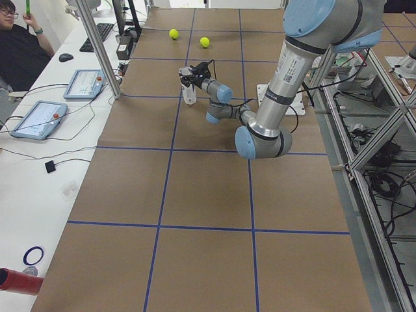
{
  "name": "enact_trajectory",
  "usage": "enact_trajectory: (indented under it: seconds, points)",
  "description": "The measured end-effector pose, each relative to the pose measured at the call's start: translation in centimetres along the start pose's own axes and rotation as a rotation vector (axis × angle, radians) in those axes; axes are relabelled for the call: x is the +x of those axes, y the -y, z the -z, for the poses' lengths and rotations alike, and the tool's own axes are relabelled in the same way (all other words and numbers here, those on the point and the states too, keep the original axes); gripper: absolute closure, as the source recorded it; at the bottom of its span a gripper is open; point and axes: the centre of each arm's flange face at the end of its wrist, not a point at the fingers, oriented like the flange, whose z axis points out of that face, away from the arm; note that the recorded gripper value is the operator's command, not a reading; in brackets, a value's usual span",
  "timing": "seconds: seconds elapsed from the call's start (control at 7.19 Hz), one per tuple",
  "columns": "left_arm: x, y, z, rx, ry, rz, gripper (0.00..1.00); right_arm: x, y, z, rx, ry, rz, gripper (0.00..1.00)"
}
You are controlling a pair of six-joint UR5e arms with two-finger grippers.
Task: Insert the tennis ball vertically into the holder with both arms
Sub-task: 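Lower the upright can onto the table and open the left gripper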
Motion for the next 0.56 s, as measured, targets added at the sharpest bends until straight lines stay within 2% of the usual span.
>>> enact_trajectory:
  seconds: [0.56]
  points:
    - [-0.3,-0.29,0.09,0.001,0.015,-0.005,0.23,0.02,-0.03,-0.02,-0.001,0.0,-0.001,0.0]
